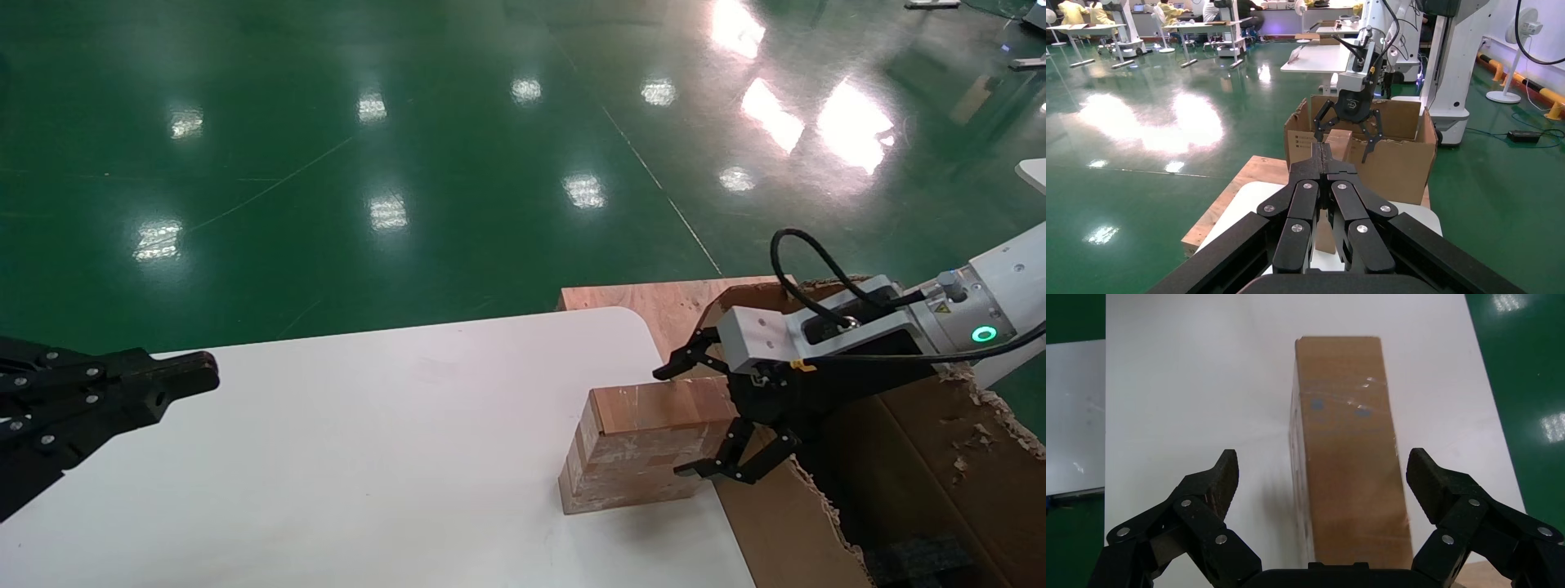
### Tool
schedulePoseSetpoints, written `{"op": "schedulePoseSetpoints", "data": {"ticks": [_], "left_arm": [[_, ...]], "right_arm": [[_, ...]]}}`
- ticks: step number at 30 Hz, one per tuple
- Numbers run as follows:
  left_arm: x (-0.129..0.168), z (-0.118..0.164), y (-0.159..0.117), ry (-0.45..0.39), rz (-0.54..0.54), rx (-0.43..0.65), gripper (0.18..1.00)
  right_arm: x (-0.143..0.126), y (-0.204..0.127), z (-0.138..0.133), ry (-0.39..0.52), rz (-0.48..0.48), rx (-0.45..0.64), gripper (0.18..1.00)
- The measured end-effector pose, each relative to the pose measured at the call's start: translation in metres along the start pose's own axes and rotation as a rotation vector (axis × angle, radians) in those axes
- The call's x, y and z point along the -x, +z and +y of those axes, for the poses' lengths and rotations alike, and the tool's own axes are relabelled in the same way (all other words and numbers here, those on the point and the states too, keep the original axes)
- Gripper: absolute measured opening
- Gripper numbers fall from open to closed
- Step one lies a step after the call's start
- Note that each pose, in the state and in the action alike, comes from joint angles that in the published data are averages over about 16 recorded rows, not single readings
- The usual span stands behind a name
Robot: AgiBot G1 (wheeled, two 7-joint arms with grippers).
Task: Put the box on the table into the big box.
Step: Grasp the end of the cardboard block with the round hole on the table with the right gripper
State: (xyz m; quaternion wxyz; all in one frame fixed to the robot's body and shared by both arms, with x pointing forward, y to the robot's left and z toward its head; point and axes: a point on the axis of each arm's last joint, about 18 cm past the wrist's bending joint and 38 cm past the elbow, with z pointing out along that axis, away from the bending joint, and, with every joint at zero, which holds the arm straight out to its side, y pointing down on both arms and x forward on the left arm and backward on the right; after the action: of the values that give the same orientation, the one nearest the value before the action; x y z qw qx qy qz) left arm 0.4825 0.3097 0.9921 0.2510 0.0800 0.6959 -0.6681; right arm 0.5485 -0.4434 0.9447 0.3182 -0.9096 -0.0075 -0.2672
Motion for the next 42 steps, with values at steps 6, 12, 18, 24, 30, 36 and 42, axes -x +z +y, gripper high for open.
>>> {"op": "schedulePoseSetpoints", "data": {"ticks": [6,12,18,24,30,36,42], "left_arm": [[0.0,0.0,0.0,0.0,0.0,0.0,0.21],[0.0,0.0,0.0,0.0,0.0,0.0,0.254],[0.0,0.0,0.0,0.0,0.0,0.0,0.332],[0.0,0.0,0.0,0.0,0.0,0.0,0.446],[0.0,0.0,0.0,0.0,0.0,0.0,0.584],[0.0,0.0,0.0,0.0,0.0,0.0,0.726],[0.0,0.0,0.0,0.0,0.0,0.0,0.843]], "right_arm": [[-0.0011,-0.0004,-0.0006,0.001,0.002,-0.002,0.999],[-0.0009,-0.0002,-0.0006,0.0,0.002,-0.002,0.987],[-0.0005,0.0,-0.0002,-0.001,0.001,0.0,0.953],[-0.0002,0.0002,0.0001,-0.001,0.0,0.001,0.884],[0.0,0.0003,0.0003,-0.001,-0.001,0.001,0.781],[0.0,0.0007,0.0004,-0.001,0.0,0.002,0.656],[0.0003,0.001,-0.0057,0.01,-0.004,-0.011,0.554]]}}
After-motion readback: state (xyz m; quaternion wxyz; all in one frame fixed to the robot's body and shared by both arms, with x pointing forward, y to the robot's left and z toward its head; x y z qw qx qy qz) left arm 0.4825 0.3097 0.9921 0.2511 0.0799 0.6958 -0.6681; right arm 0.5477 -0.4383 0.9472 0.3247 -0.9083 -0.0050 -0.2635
